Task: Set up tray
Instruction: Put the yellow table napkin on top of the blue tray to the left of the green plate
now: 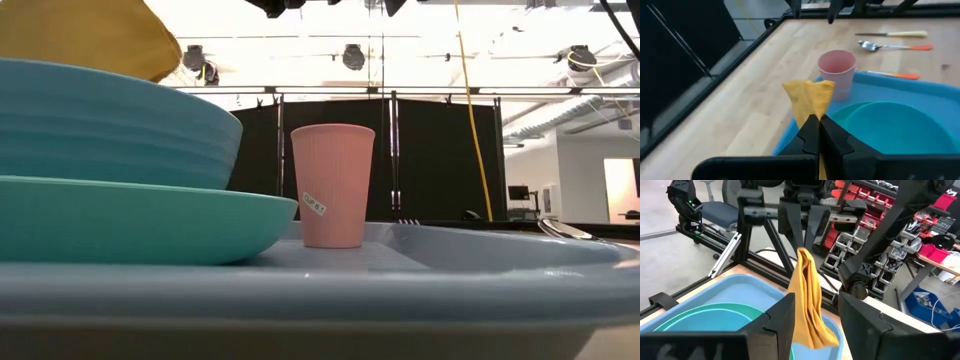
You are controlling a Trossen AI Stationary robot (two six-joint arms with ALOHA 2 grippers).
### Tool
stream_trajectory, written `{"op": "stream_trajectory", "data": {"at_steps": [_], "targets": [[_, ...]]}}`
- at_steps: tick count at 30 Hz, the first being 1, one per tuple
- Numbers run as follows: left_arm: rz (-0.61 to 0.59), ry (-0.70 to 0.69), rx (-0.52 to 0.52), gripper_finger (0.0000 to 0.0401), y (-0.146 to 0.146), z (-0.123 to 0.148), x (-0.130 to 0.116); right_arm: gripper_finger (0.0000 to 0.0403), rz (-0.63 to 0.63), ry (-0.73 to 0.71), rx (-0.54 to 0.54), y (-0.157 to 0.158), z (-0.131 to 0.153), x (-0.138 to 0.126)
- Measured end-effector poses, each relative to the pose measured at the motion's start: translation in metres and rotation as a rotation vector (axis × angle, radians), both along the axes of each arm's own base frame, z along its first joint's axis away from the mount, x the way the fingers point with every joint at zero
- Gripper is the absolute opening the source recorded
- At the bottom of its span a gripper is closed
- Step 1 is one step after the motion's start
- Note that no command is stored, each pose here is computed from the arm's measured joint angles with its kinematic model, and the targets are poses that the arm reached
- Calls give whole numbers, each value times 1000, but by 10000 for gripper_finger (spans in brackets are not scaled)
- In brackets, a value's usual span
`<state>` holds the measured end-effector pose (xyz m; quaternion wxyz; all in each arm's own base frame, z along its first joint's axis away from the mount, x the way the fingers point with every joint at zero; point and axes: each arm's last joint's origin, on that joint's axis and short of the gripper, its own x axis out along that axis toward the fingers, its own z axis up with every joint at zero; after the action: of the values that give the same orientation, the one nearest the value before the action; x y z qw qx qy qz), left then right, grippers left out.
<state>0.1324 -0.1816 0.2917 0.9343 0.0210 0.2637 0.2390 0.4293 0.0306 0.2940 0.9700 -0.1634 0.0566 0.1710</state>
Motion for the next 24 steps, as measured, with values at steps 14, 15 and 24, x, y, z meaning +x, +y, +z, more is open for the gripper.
{"op": "stream_trajectory", "data": {"at_steps": [14,15,24], "targets": [[51,-128,-291,0,-9,6,-24,144,1,-1,-11,0,0,0],[61,-144,-318,0,-8,7,-25,144,1,-1,-11,0,0,0],[148,-232,-585,0,-11,12,-33,144,3,-4,-23,0,-1,0]]}}
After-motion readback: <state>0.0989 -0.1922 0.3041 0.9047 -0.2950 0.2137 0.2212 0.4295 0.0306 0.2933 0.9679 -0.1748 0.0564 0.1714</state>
